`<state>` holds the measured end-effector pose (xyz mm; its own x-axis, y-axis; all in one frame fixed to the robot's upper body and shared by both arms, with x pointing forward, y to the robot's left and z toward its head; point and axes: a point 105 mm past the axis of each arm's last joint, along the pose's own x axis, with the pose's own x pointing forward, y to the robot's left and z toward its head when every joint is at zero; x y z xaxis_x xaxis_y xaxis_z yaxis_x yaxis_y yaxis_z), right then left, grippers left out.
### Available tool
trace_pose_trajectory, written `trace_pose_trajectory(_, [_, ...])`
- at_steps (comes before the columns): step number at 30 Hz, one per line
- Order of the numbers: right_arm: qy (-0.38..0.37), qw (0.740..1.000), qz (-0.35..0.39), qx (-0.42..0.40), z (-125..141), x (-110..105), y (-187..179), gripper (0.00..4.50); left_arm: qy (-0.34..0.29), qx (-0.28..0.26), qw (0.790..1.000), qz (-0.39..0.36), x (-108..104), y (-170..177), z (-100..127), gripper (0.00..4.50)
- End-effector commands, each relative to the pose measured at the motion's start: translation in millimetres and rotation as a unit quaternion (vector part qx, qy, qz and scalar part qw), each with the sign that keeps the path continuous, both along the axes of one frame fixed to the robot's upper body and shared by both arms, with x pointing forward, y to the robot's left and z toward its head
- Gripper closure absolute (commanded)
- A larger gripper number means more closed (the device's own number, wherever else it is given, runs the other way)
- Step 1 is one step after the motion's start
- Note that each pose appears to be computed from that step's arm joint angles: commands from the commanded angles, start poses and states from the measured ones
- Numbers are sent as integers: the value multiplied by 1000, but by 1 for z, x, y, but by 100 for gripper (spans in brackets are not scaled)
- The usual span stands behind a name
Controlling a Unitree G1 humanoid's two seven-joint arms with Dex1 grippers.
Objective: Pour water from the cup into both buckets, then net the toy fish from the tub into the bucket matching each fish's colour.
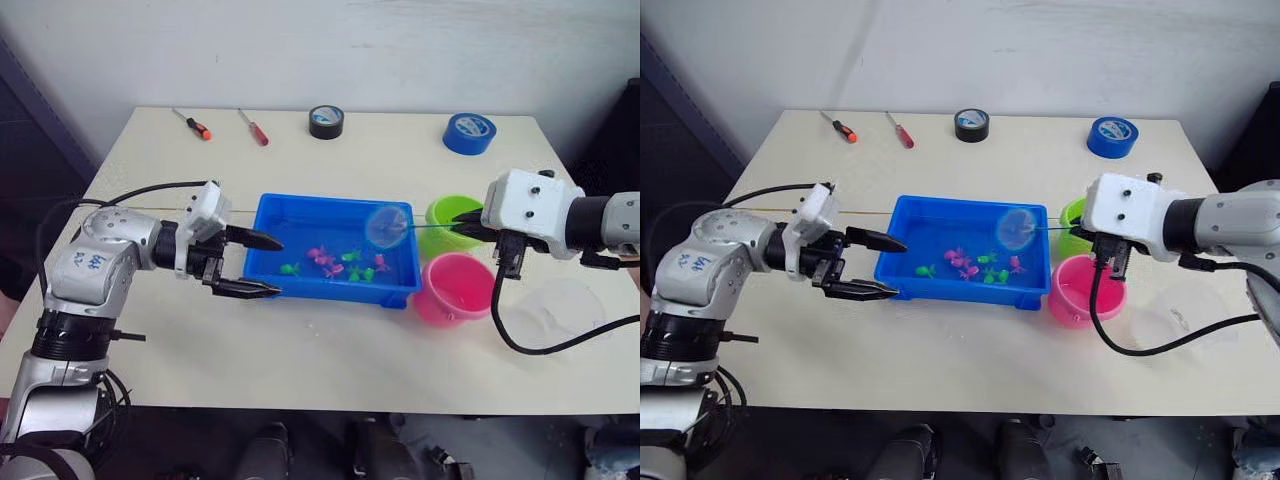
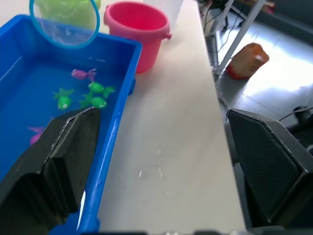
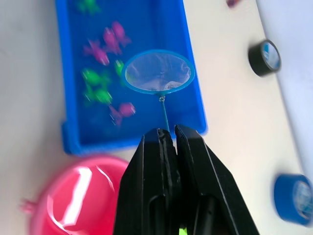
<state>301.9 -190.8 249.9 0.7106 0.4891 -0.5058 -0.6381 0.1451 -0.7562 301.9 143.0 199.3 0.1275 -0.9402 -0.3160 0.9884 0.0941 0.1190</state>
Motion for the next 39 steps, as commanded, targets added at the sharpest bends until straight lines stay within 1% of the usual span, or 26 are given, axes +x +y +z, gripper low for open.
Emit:
trace_pose_trajectory(1, [-50, 997, 6, -64, -4, 9, -7, 450, -40, -6, 999, 8, 4, -6, 8, 3])
trace_pose_trajectory(4, [-63, 996, 12, -67, -7, 15, -6, 450, -46, -9, 999, 11, 6, -9, 9, 3])
trace_pose_trajectory(8, [-94, 990, 33, -99, -14, 23, -2, 450, -47, -8, 999, 11, 6, -12, 8, 3])
trace_pose_trajectory(21, [-111, 983, 72, -130, -30, 34, 7, 450, -56, -10, 998, 9, 3, -19, 10, 3])
trace_pose_trajectory(26, [-106, 984, 77, -124, -34, 33, 9, 450, -59, -10, 998, 8, 2, -20, 12, 3])
trace_pose_trajectory(39, [-87, 987, 84, -109, -43, 24, 17, 450, -62, -7, 998, 6, 4, -21, 12, 3])
